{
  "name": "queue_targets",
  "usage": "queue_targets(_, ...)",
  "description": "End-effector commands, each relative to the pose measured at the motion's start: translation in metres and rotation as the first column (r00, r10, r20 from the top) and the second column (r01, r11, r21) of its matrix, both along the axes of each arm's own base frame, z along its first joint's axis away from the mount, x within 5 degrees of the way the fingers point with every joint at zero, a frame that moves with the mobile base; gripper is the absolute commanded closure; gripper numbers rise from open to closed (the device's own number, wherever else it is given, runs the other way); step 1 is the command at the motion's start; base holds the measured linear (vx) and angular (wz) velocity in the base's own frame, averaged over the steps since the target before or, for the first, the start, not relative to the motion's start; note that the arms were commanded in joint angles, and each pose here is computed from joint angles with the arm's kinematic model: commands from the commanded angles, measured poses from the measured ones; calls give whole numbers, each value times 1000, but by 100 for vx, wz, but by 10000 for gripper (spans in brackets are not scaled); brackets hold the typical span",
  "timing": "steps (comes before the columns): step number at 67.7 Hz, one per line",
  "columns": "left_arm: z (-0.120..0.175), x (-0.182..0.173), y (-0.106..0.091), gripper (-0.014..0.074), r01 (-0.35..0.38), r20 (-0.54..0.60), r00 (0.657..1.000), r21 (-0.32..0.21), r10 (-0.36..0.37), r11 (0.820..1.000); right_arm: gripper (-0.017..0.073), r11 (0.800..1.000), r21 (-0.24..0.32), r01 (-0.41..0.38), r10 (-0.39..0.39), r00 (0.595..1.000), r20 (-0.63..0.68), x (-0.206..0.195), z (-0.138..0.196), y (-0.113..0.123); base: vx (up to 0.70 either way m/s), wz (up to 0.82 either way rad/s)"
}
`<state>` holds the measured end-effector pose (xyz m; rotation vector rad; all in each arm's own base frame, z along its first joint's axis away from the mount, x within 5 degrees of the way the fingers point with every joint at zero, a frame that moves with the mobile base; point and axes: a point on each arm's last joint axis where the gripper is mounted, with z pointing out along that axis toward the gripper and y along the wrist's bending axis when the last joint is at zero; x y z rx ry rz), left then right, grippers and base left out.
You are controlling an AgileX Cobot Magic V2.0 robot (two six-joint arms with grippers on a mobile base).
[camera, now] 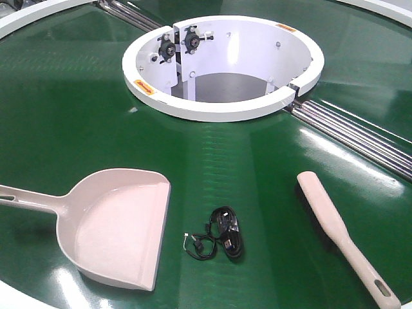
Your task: Clean and inspect green conveyor with broom and dustpan
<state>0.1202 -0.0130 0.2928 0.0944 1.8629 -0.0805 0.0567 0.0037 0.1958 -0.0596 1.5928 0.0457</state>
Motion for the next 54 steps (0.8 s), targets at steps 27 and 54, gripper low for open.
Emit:
queue_targets(27, 80, 61, -8, 129, 34, -161, 987, 44, -26, 998, 569, 1000, -13, 4, -3, 997, 75, -1, 1, 0, 0, 0)
queue_targets(54, 89, 128, -16, 129, 151, -516, 855, 139, -58, 979, 569, 1000, -13, 4, -3, 997, 76, -1, 1, 0, 0, 0)
